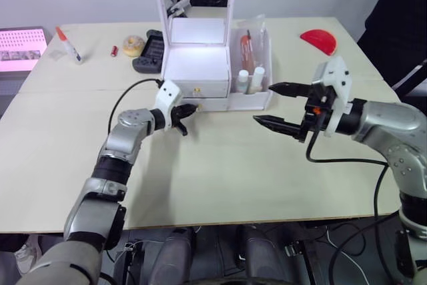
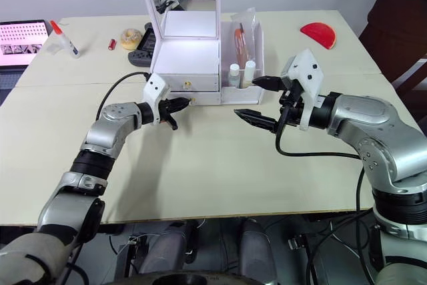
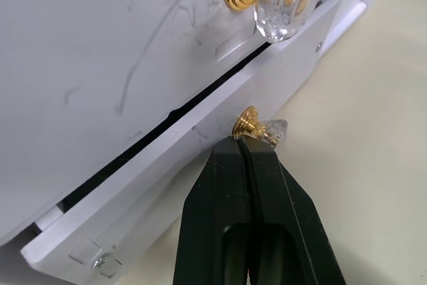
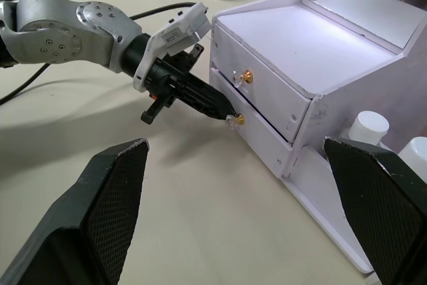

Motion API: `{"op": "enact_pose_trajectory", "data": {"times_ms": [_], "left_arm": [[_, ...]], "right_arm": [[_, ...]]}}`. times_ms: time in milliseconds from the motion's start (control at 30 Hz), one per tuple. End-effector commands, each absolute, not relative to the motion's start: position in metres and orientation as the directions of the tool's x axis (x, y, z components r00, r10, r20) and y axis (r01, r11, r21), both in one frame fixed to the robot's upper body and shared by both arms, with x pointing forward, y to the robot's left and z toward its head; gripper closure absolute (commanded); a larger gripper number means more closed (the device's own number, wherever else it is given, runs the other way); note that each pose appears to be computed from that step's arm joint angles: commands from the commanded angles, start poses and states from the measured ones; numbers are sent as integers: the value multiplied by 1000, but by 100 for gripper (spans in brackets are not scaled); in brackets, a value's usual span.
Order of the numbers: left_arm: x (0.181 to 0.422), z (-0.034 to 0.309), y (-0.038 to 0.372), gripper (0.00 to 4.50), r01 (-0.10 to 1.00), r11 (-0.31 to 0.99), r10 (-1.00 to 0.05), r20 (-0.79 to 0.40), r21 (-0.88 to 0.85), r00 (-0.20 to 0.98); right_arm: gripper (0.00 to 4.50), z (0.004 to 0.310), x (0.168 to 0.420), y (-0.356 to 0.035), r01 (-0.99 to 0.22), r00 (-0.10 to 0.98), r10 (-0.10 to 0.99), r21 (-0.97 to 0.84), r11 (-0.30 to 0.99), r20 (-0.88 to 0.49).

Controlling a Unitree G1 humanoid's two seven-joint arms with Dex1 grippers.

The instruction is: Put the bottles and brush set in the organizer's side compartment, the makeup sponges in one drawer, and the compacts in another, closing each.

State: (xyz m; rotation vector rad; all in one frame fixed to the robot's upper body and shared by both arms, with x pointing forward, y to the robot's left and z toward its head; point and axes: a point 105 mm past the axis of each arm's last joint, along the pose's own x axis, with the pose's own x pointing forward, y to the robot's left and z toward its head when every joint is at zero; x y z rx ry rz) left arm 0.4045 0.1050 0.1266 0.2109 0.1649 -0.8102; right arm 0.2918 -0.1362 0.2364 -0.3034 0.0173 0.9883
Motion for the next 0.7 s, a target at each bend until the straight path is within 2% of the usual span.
{"op": "enact_pose_trajectory", "data": {"times_ms": [33,433,600,700], "left_arm": [[412,143,101,448,711,685,-689,-177,159,703],[409,149,103,448,718,677,-699,-164,162,696],[376,172,127,448,768,628,-757,-130,126,640],[344,193,150,362,803,586,-797,-104,110,595]], "right_arm": [[0,251,286,-131,-817,546,830,-296,495,-116],[0,247,287,-136,-806,566,815,-288,517,-120],[0,245,289,-158,-764,629,766,-289,577,-133],[0,243,287,-177,-729,674,724,-292,619,-145]]}}
